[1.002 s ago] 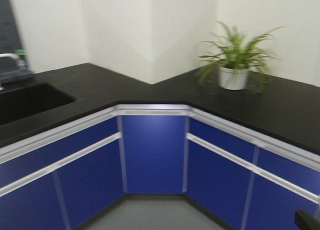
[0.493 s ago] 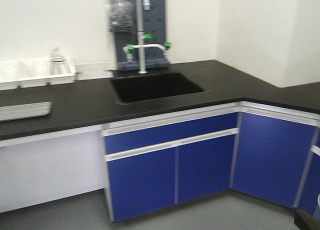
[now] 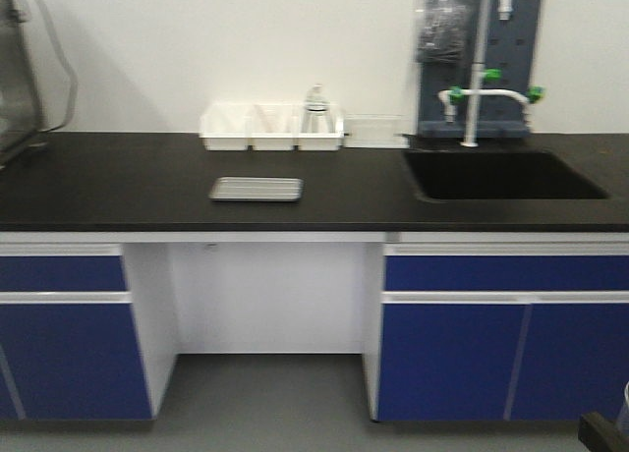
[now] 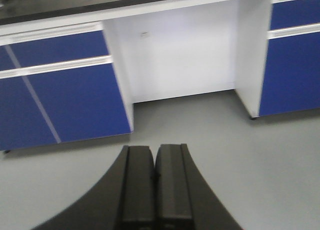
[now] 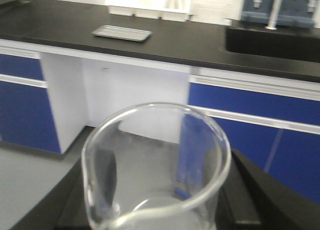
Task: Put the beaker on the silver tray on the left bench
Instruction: 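Carry the beaker in the right gripper to the bench with the silver tray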
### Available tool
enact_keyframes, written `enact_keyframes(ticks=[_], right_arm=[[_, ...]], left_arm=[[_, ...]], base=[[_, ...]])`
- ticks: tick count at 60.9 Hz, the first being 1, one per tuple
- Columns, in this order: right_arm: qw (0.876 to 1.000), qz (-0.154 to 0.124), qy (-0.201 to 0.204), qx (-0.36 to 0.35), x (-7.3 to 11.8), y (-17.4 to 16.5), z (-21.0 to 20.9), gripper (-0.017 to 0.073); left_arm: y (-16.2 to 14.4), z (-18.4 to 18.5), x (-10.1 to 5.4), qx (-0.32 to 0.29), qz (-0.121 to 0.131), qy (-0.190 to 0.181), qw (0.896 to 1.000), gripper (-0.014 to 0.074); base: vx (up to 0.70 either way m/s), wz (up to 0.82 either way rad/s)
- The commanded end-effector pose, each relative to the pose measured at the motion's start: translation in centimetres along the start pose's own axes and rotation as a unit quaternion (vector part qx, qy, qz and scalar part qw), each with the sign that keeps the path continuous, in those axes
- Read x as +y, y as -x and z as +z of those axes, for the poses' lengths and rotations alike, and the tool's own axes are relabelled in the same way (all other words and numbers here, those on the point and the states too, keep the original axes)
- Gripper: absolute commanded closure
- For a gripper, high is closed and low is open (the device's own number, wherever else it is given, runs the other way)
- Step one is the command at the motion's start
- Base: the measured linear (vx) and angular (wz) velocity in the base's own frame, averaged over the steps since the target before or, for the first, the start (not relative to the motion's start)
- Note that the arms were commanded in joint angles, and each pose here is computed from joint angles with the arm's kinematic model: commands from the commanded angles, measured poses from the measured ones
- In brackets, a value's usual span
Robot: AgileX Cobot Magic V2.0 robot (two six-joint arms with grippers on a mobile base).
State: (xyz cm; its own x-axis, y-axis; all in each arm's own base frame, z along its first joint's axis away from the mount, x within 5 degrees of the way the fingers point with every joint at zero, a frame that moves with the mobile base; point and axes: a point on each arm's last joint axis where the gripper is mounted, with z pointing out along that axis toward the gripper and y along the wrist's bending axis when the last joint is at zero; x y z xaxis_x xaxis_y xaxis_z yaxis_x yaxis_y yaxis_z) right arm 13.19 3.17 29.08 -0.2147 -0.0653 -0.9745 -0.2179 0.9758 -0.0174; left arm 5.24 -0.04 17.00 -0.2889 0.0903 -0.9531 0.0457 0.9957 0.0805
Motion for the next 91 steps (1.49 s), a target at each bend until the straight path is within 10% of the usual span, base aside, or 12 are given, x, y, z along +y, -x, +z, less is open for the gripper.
enact_keyframes(ticks=[1, 51, 91], right_arm=[[0.999, -0.005, 0.018, -0.047, 0.32, 1.67, -0.20, 0.0570], [0.999, -0.005, 0.018, -0.047, 0.32, 1.67, -0.20, 0.0570], [0.999, -0.005, 0.018, -0.047, 0.32, 1.67, -0.20, 0.0570]], left_arm=[[0.09, 0.16, -0.08, -0.032, -0.001, -0.003, 0.999, 0.0592], [0.09, 0.16, -0.08, -0.032, -0.001, -0.003, 0.999, 0.0592], [0.09, 0.16, -0.08, -0.032, -0.001, -0.003, 0.999, 0.0592]], base=[[0.00, 0.57], [0.16, 0.46], [0.41, -0.23]])
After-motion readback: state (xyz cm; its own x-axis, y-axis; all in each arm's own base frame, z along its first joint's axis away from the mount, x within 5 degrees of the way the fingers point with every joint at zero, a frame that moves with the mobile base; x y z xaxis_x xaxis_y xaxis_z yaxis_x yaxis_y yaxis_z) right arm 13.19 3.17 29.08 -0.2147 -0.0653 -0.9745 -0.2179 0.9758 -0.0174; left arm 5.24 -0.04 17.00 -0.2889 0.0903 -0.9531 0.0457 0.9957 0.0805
